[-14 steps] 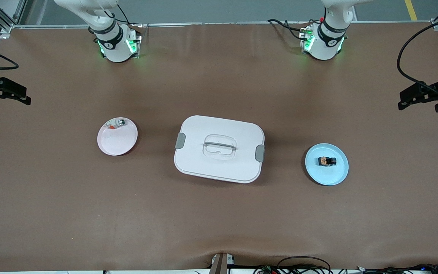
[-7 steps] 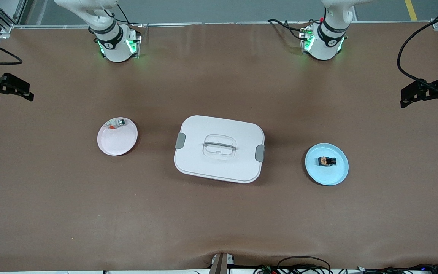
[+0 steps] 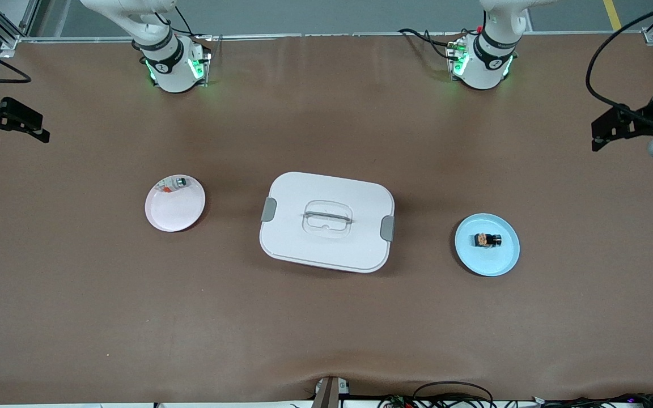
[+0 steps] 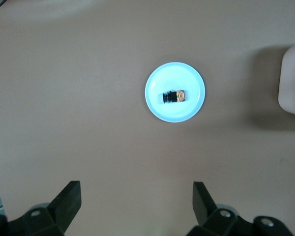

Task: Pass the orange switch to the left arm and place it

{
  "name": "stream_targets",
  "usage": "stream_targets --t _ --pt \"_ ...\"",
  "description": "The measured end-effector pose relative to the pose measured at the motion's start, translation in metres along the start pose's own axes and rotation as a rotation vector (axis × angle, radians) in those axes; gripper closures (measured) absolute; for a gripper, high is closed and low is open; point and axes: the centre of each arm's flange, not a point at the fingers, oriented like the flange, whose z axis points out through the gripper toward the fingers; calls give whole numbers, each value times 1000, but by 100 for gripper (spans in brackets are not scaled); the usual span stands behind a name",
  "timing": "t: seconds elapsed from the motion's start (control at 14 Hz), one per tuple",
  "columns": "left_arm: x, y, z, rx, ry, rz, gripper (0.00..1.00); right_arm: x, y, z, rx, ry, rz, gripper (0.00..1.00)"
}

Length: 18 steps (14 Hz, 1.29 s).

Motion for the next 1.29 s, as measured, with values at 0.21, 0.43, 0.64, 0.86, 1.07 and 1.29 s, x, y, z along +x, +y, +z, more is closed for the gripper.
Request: stream_targets --t 0.21,0.43,0.64,0.86,1.07,1.29 --pt "-17 10 -4 5 -6 3 0 -2 4 -2 7 5 9 0" --pt "-23 5 -2 2 -12 -8 0 -2 4 -3 7 8 9 0" --pt "-27 6 1 3 -20 -12 0 -2 5 -3 7 8 10 0" --pt "-30 7 0 -6 -19 -74 0 -2 5 -3 7 10 13 0" --pt "-30 13 1 -57 -19 -111 0 -2 4 -4 6 13 41 0" --pt "-29 18 1 -105 -20 -125 0 -2 3 -5 6 17 55 0"
